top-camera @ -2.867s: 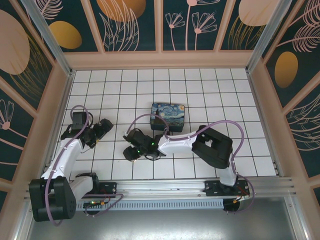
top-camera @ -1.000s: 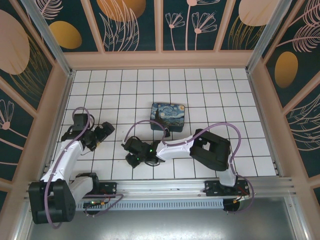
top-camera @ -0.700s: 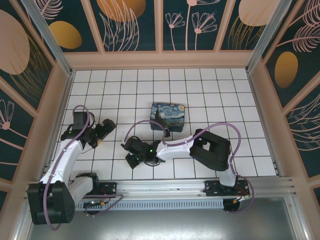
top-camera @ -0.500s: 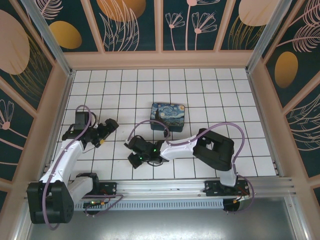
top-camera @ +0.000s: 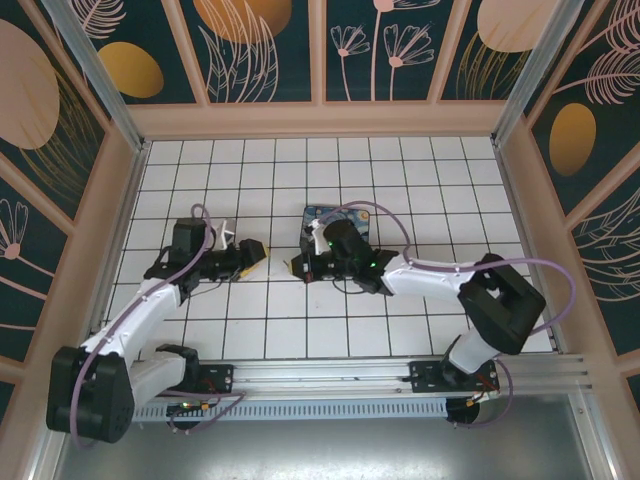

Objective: Unlock a padlock with a key

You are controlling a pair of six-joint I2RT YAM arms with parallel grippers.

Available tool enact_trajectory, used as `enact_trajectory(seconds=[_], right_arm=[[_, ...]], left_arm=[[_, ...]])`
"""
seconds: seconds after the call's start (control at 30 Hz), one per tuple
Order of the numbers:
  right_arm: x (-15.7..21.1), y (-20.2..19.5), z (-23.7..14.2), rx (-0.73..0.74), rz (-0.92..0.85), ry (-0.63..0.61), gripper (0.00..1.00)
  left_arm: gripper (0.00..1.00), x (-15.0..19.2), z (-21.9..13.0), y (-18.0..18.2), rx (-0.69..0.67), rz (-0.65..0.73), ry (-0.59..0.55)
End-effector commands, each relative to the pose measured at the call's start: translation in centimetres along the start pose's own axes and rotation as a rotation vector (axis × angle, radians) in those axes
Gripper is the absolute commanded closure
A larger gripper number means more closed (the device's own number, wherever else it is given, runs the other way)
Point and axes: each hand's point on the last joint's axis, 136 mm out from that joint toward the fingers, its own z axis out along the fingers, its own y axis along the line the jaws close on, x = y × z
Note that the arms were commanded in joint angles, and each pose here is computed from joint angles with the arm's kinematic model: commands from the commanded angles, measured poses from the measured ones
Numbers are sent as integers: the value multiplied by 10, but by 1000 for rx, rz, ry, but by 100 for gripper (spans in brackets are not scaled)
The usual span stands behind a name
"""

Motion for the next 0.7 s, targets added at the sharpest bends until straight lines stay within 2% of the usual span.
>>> enact_trajectory(seconds=[0.0, 0.07, 0.37, 0.5, 0.67], right_arm=[[-9, 8, -17, -72, 30, -25, 97], [-13, 7, -26, -83, 39, -43, 97], [-16, 8, -35, -135, 61, -49, 96], [-15, 8, -35, -142, 65, -49, 97], [-14, 10, -38, -149, 57, -54, 97]], left_arm=[[48, -5, 9, -43, 159, 123, 27], [51, -4, 15, -49, 189, 135, 40], [50, 5, 34, -72, 240, 184, 103], [56, 4, 42, -69, 223, 182, 111], [55, 6, 46, -56, 169, 170, 124]])
